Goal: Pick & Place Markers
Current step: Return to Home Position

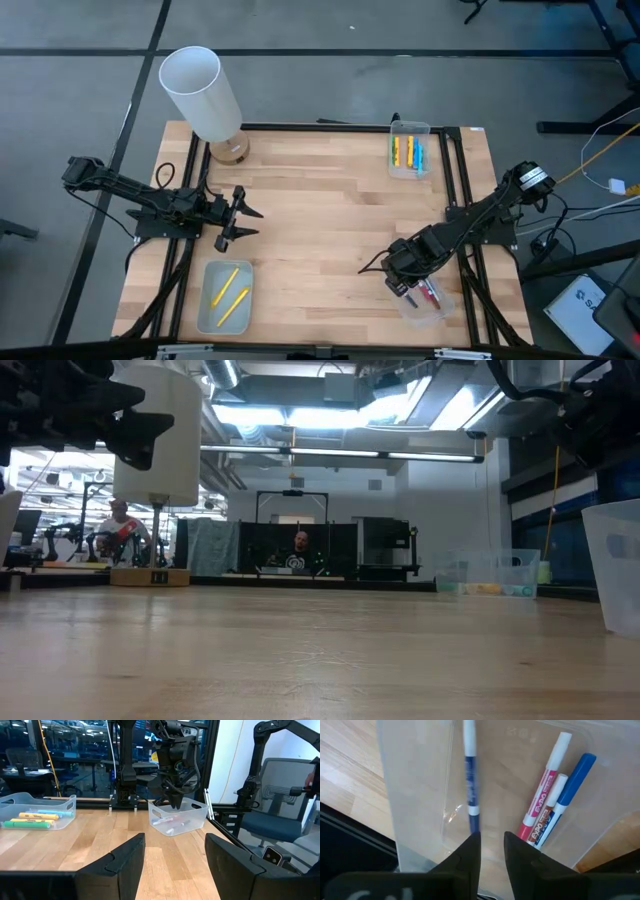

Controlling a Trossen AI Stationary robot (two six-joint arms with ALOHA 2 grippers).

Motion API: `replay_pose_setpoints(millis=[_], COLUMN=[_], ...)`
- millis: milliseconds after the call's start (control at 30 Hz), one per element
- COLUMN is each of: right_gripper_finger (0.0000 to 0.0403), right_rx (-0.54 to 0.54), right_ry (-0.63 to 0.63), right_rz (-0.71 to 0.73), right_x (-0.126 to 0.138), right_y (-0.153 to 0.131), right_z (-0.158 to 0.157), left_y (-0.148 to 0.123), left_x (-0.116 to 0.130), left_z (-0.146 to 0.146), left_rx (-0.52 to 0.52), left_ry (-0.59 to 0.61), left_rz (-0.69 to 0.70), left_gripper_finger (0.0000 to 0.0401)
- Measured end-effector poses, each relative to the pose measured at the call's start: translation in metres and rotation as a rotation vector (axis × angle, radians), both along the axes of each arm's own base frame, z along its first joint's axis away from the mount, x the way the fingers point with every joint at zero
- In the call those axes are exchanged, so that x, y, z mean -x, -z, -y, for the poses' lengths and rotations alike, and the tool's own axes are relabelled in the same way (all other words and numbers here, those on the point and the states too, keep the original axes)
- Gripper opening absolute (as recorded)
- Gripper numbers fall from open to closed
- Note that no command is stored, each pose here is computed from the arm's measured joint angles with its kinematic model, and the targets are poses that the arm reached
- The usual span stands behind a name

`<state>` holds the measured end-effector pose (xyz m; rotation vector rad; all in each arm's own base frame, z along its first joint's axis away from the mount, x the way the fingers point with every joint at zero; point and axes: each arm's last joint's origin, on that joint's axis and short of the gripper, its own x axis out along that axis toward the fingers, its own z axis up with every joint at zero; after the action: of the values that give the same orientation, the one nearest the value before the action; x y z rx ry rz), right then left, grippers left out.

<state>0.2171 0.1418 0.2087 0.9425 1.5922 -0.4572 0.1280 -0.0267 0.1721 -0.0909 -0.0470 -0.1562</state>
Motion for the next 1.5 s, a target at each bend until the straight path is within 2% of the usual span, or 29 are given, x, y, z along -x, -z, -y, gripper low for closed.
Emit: replay_pose_setpoints(millis=[333, 433, 500, 567, 633, 733, 933, 1067, 1167, 1267, 1367, 1500], right_gripper_finger=[0.0085, 0.0085, 0.0085, 0.0085, 0.0085, 0.0085, 0.0085, 0.0085, 0.0085, 0.0085, 0.0085, 0.0085], right_rx=[-0.008, 0.022, 0.031, 0.046, 0.080, 0.087, 0.291, 0.342, 0.269, 0.221, 0.232, 0.273], right_ry=[0.004, 0.006, -0.060, -0.204, -0.286, -0.362, -0.477, -0.566, -0.700, -0.736, -0.735, -0.797], right_rz=[0.020, 0.040, 0.081, 0.202, 0.320, 0.489, 0.813, 1.171, 1.435, 1.613, 1.802, 2.021], right_x=[-0.002, -0.003, -0.003, -0.006, -0.007, -0.005, 0.018, 0.027, 0.035, 0.048, 0.063, 0.083], right_y=[0.000, 0.000, 0.000, -0.002, -0.008, -0.025, -0.067, -0.087, -0.081, -0.063, -0.048, -0.027], right_z=[-0.001, 0.000, -0.002, -0.007, -0.010, -0.012, -0.006, -0.005, -0.001, 0.013, 0.031, 0.050], left_y=[0.000, 0.000, 0.000, 0.000, 0.000, 0.000, 0.000, 0.000, 0.000, 0.000, 0.000, 0.000], left_x=[0.000, 0.000, 0.000, 0.000, 0.000, 0.000, 0.000, 0.000, 0.000, 0.000, 0.000, 0.000], left_z=[0.000, 0.000, 0.000, 0.000, 0.000, 0.000, 0.000, 0.000, 0.000, 0.000, 0.000, 0.000], left_rx=[0.000, 0.000, 0.000, 0.000, 0.000, 0.000, 0.000, 0.000, 0.000, 0.000, 0.000, 0.000], left_ry=[0.000, 0.000, 0.000, 0.000, 0.000, 0.000, 0.000, 0.000, 0.000, 0.000, 0.000, 0.000], left_rz=[0.000, 0.000, 0.000, 0.000, 0.000, 0.000, 0.000, 0.000, 0.000, 0.000, 0.000, 0.000], left_gripper_finger=[0.0203, 0.0203, 0.0203, 0.0203, 0.0203, 0.0203, 0.0203, 0.0203, 0.0203, 0.0203, 0.0203, 0.0203])
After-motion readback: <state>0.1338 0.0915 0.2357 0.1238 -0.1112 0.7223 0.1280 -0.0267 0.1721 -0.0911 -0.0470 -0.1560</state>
